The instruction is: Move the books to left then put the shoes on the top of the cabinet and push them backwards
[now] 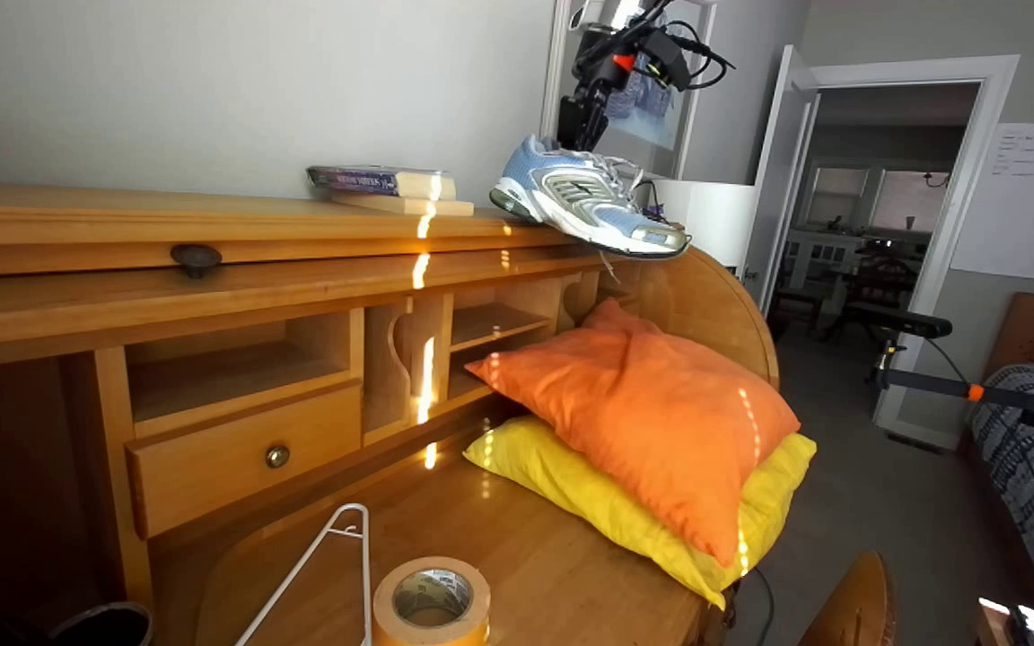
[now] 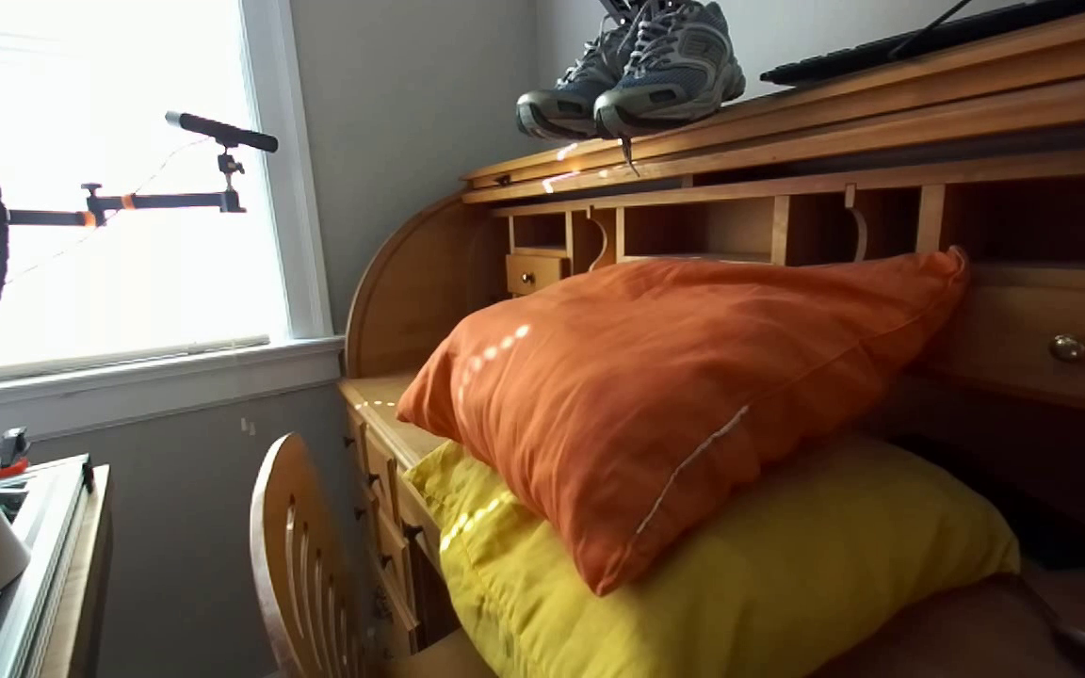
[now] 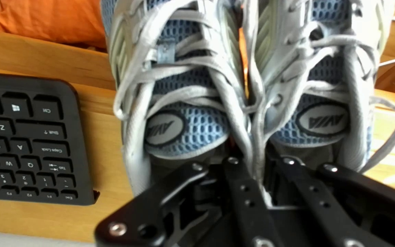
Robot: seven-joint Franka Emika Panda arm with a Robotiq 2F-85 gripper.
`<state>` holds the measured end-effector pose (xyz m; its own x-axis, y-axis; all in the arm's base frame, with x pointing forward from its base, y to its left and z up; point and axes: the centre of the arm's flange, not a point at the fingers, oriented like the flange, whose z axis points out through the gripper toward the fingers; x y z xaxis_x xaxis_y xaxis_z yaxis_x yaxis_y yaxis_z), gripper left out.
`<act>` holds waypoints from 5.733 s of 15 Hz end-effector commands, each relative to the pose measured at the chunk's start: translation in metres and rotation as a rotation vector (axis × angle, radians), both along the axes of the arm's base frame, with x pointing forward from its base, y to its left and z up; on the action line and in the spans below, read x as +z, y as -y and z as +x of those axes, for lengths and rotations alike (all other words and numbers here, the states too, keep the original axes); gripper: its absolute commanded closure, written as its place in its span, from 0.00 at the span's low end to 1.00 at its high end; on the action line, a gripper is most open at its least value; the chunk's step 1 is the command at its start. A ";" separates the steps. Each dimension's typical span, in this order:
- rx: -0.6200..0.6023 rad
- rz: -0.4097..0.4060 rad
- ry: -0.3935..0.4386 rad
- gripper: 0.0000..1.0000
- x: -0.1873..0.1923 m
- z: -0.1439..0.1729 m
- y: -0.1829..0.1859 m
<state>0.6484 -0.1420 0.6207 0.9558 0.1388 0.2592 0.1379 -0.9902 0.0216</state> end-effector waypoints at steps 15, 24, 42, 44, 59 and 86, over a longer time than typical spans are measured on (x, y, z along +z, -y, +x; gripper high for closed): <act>-0.127 -0.036 0.098 0.96 0.032 0.067 0.030; -0.128 -0.018 0.084 0.57 0.011 0.088 0.025; -0.091 0.015 0.157 0.69 0.005 0.091 0.010; -0.088 0.029 0.179 0.85 0.011 0.092 0.009; -0.110 0.053 0.229 0.96 0.019 0.112 0.013; -0.206 0.087 0.304 0.00 0.075 0.064 -0.007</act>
<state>0.7284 -0.1383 0.6769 0.8194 -0.0290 0.5724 -0.0287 -0.9995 -0.0096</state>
